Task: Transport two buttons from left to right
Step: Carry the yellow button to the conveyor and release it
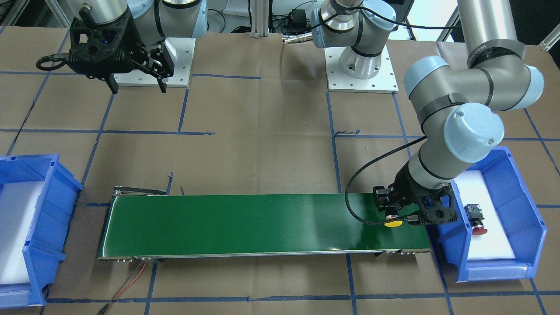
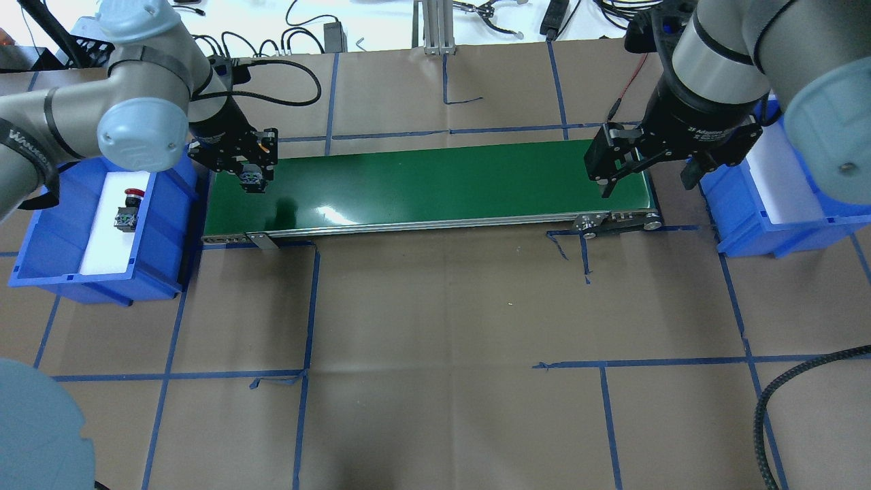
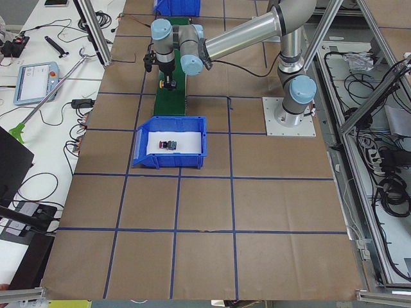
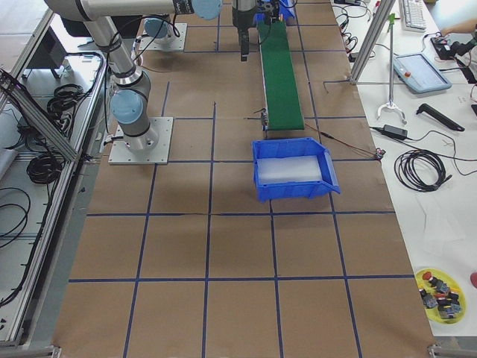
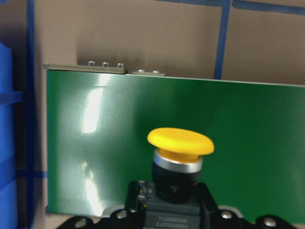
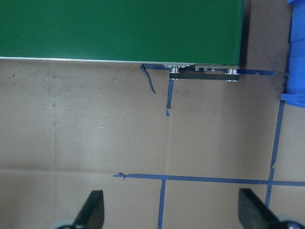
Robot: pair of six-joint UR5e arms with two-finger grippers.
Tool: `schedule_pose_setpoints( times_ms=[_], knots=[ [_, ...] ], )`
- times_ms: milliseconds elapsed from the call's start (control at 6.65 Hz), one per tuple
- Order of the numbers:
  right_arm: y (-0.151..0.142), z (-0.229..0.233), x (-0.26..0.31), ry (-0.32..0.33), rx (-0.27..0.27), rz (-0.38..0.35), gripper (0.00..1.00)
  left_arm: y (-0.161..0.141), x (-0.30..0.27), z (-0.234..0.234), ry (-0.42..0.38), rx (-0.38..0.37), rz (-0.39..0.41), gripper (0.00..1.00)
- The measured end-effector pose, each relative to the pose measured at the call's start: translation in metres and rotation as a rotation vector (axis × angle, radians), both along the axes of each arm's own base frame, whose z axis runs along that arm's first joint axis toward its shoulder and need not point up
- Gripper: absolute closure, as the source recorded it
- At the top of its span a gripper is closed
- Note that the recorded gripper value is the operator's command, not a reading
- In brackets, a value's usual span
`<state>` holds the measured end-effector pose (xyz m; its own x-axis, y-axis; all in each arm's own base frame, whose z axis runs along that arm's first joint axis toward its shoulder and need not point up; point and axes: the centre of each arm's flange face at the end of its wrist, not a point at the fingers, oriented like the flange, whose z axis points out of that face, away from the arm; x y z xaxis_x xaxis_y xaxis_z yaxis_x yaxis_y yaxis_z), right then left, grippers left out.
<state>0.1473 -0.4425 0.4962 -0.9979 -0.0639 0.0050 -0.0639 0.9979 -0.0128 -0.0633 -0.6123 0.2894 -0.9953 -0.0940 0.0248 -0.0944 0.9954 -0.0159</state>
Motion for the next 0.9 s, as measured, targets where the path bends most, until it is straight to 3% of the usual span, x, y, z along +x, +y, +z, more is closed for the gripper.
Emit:
schedule_pose_setpoints(
  times_ms=[451, 602, 752, 902],
  knots=[
    [0.0, 0.0, 0.0, 0.0, 0.0, 0.0, 0.0, 0.01, -0.005, -0.031, 0.001, -0.017, 0.018, 0.85],
    [0.0, 0.0, 0.0, 0.0, 0.0, 0.0, 0.0, 0.011, -0.009, -0.034, 0.001, -0.014, 0.016, 0.59],
    [0.0, 0.0, 0.0, 0.0, 0.0, 0.0, 0.0, 0.012, -0.013, -0.035, 0.0, -0.013, 0.011, 0.05],
    [0.0, 0.0, 0.0, 0.0, 0.0, 0.0, 0.0, 0.012, -0.015, -0.034, 0.0, -0.014, 0.009, 0.0]
  ],
)
